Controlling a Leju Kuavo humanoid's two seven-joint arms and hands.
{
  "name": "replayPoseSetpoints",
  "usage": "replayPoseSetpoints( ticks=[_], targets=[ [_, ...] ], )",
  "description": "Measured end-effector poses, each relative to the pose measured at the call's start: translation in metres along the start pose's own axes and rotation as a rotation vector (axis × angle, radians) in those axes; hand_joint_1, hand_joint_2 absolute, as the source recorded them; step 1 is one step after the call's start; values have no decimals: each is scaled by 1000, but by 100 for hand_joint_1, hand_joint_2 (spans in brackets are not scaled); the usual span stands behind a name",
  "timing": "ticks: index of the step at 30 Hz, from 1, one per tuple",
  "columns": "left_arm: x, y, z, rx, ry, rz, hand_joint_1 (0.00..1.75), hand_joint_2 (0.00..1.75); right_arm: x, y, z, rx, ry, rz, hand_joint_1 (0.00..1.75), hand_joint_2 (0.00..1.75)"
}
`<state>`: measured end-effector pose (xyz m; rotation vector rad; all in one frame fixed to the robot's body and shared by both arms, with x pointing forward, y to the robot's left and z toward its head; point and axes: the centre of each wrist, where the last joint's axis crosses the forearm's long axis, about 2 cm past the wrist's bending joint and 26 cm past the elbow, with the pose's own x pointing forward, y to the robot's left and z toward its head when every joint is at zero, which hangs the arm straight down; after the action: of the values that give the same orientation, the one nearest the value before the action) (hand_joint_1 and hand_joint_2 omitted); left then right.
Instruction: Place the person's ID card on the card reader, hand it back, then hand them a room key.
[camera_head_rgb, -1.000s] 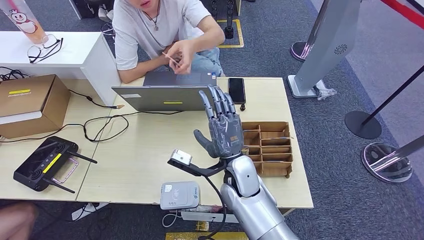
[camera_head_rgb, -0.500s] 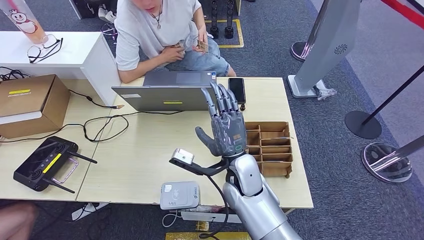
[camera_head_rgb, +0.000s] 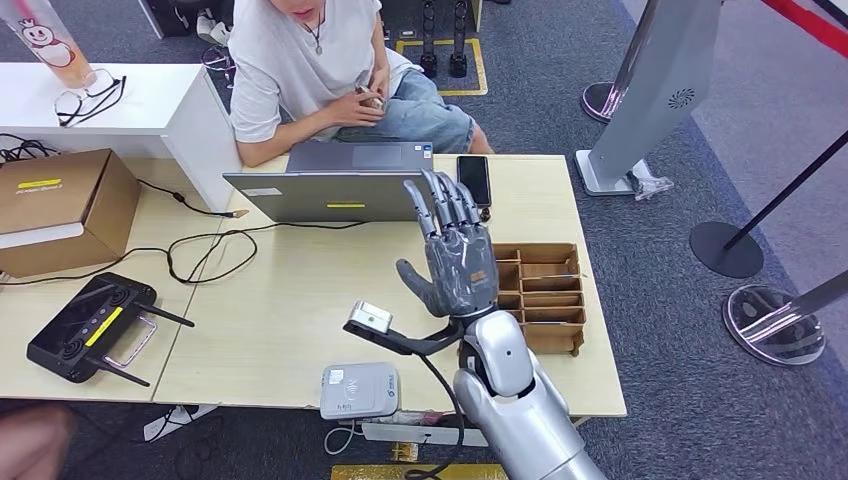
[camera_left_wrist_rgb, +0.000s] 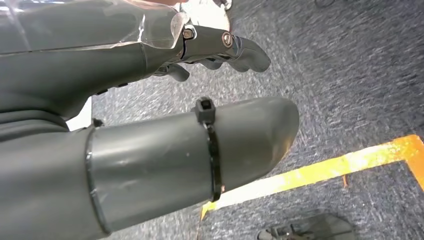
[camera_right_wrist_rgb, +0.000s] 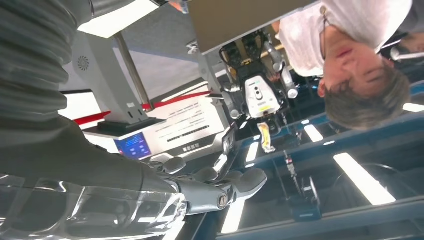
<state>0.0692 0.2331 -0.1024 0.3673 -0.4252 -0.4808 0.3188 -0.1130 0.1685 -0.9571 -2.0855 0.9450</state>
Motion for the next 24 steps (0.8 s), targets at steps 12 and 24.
replayPoseSetpoints(
  ticks=[12, 24],
  targets=[
    [13, -1, -1, -6, -6, 11, 0, 0, -4, -1, 9, 35, 18, 23, 0, 175],
    [14, -1, -1, -4, -4, 18, 0, 0, -7, 6, 27, 92, 44, 38, 0, 175]
  ],
)
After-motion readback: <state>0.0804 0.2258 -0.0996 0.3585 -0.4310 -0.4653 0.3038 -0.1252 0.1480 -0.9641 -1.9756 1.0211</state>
